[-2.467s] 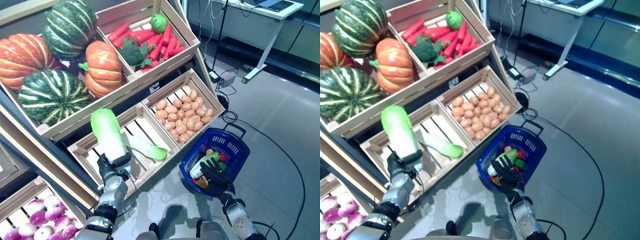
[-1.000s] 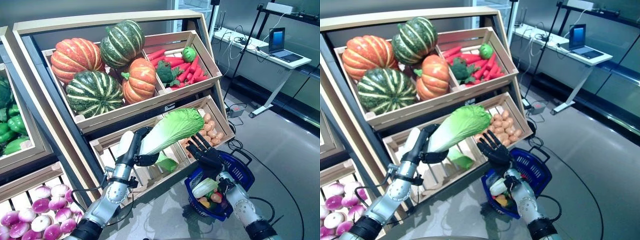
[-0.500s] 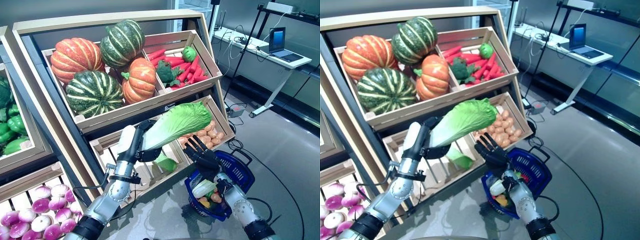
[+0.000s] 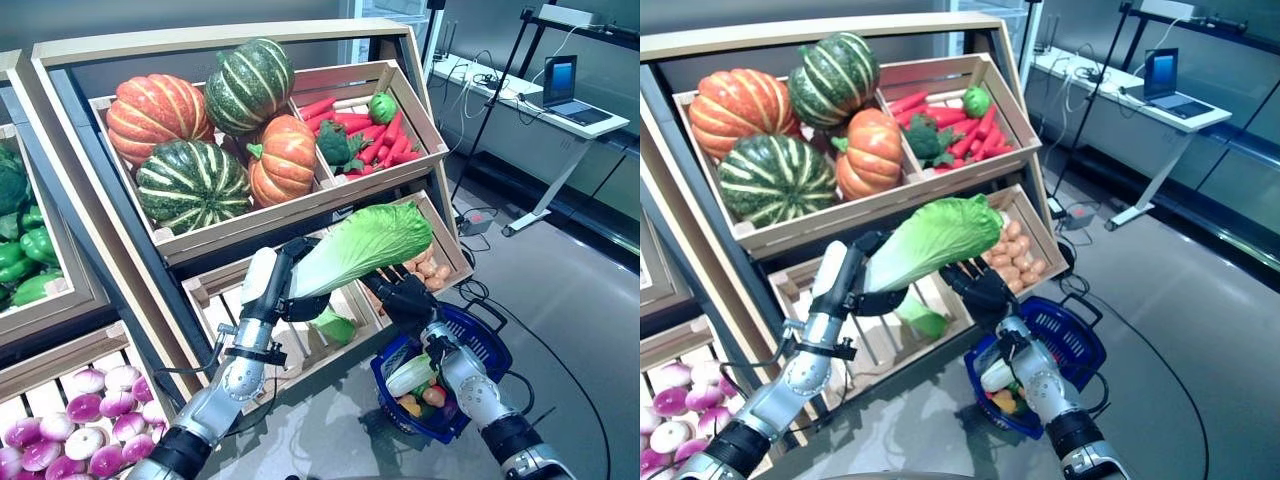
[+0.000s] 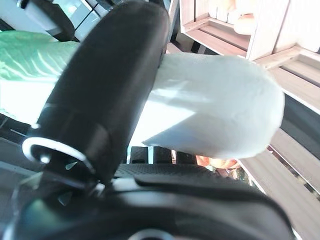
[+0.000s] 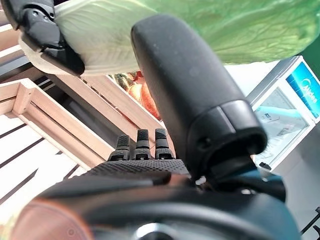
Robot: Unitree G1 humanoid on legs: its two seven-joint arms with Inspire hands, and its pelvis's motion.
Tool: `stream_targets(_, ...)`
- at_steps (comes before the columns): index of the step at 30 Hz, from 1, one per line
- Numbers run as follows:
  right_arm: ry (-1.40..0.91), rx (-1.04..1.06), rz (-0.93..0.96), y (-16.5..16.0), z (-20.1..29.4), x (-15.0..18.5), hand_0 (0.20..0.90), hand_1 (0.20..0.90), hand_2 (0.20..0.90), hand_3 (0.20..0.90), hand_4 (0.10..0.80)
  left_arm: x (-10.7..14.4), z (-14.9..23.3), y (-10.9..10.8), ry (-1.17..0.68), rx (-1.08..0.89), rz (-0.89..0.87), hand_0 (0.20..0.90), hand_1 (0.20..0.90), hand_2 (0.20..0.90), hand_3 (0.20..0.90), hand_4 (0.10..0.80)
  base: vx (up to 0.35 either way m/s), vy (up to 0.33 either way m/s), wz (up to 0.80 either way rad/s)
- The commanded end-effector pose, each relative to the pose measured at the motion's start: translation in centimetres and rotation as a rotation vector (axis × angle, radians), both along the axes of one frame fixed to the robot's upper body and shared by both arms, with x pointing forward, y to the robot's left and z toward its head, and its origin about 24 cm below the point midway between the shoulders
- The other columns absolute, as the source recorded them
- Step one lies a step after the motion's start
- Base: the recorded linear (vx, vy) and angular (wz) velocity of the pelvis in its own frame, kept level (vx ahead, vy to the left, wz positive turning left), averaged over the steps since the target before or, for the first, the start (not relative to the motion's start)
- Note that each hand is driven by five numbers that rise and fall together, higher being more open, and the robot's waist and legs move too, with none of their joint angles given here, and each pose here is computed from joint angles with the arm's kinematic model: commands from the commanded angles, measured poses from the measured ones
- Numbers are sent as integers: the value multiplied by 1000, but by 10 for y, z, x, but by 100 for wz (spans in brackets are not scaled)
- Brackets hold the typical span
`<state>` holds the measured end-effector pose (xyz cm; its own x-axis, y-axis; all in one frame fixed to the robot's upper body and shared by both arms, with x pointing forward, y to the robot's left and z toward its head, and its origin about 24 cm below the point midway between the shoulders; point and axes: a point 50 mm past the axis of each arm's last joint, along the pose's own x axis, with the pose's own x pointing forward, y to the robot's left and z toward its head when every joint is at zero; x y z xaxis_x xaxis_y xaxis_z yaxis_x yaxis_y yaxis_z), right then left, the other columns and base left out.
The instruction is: Put vegetables into the basket
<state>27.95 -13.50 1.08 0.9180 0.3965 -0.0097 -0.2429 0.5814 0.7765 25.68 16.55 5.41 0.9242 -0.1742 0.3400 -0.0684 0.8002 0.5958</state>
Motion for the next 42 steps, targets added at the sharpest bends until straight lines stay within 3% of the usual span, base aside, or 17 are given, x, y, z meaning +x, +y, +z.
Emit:
stream_targets(1, -393, 167, 6, 15, 90, 40, 900, 900, 900, 900, 800, 16, 60, -39, -271, -75, -239, 300, 300, 300, 300, 400, 0, 0, 0)
stream_targets(12, -443, 220, 34, 27, 112, 46, 900, 900, 900, 900, 800, 11, 54, -60, -178, -107, -391, 300, 300, 300, 300, 400, 3, -5, 5)
stream_targets(19, -514, 415, 255, 51, 119, 36, 900, 900, 900, 900, 800, 11, 26, -72, 168, -332, -509, 300, 300, 300, 300, 400, 0, 0, 1)
stream_targets(25, -569, 501, 379, 64, 125, 27, 900, 900, 900, 900, 800, 11, -10, -71, 411, -564, -440, 300, 300, 300, 300, 400, 0, 0, 0)
stream_targets(30, -595, 539, 415, 69, 129, 23, 900, 900, 900, 900, 800, 15, -25, -67, 496, -674, -368, 300, 300, 300, 300, 400, 0, 0, 0)
stream_targets(42, -701, 414, 490, 73, 139, 18, 900, 900, 900, 900, 800, 28, -31, -64, 542, -521, -332, 300, 300, 300, 300, 400, 0, 0, 0)
